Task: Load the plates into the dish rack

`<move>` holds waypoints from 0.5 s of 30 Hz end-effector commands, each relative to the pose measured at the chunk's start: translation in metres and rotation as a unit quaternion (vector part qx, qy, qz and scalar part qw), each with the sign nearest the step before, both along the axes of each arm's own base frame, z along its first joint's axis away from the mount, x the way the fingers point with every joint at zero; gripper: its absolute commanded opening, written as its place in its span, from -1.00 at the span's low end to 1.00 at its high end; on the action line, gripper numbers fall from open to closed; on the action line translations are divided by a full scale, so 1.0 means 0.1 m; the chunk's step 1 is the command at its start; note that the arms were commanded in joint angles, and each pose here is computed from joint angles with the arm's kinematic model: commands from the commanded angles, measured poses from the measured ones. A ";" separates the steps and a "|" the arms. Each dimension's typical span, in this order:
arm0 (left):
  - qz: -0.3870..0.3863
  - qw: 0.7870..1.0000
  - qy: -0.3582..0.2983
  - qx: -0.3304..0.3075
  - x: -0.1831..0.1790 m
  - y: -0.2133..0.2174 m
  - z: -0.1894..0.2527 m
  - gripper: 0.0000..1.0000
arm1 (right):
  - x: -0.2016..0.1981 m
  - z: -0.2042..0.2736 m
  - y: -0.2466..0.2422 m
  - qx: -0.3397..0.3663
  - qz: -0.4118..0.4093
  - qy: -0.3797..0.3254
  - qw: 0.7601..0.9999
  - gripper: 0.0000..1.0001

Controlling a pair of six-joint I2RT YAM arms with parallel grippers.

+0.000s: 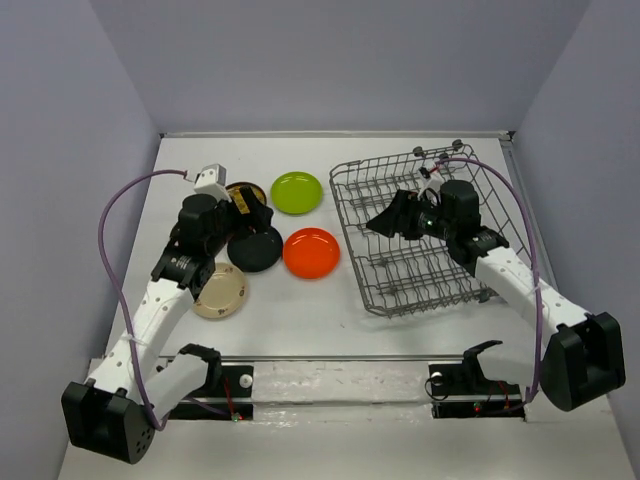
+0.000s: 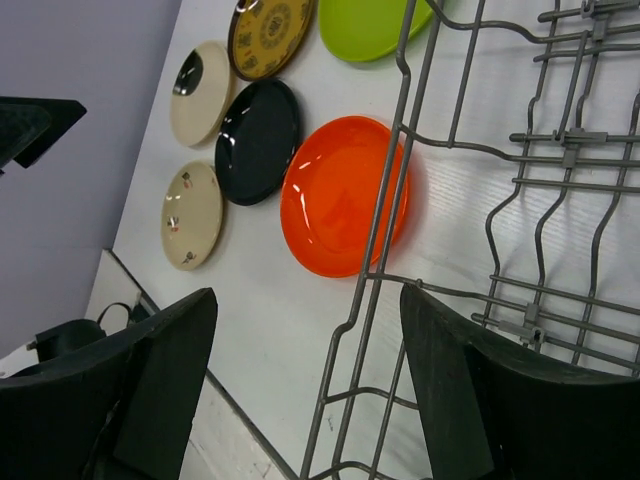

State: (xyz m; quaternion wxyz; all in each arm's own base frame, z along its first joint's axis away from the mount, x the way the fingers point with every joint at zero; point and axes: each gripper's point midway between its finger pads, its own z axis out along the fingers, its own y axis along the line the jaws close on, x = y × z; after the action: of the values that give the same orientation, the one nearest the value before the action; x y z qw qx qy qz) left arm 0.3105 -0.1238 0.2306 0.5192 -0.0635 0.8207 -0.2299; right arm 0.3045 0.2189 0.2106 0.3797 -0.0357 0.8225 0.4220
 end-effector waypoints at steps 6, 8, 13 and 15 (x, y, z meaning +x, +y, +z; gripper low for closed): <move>0.129 0.989 0.036 -0.065 0.19 0.86 -0.20 0.98 | 0.05 0.21 -0.04 -0.021 -0.012 -0.074 0.997 0.54; 0.165 0.982 0.046 -0.078 0.21 1.09 -0.29 0.98 | 0.02 0.20 -0.06 -0.025 -0.012 -0.079 0.997 0.52; 0.274 0.952 0.064 -0.123 0.19 1.75 -0.54 0.98 | -0.08 0.20 -0.12 -0.027 -0.015 -0.090 0.995 0.49; 0.304 0.941 0.075 -0.130 0.16 1.86 -0.67 0.98 | -0.10 0.18 -0.14 -0.030 -0.018 -0.092 0.995 0.49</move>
State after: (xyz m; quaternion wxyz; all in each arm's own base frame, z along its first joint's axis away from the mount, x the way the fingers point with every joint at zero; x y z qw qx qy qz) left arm 0.3240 0.0521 0.1676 0.4842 -0.3576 0.7850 -0.1467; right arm 0.2959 0.2077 0.2211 0.4311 -0.0575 0.8100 0.3933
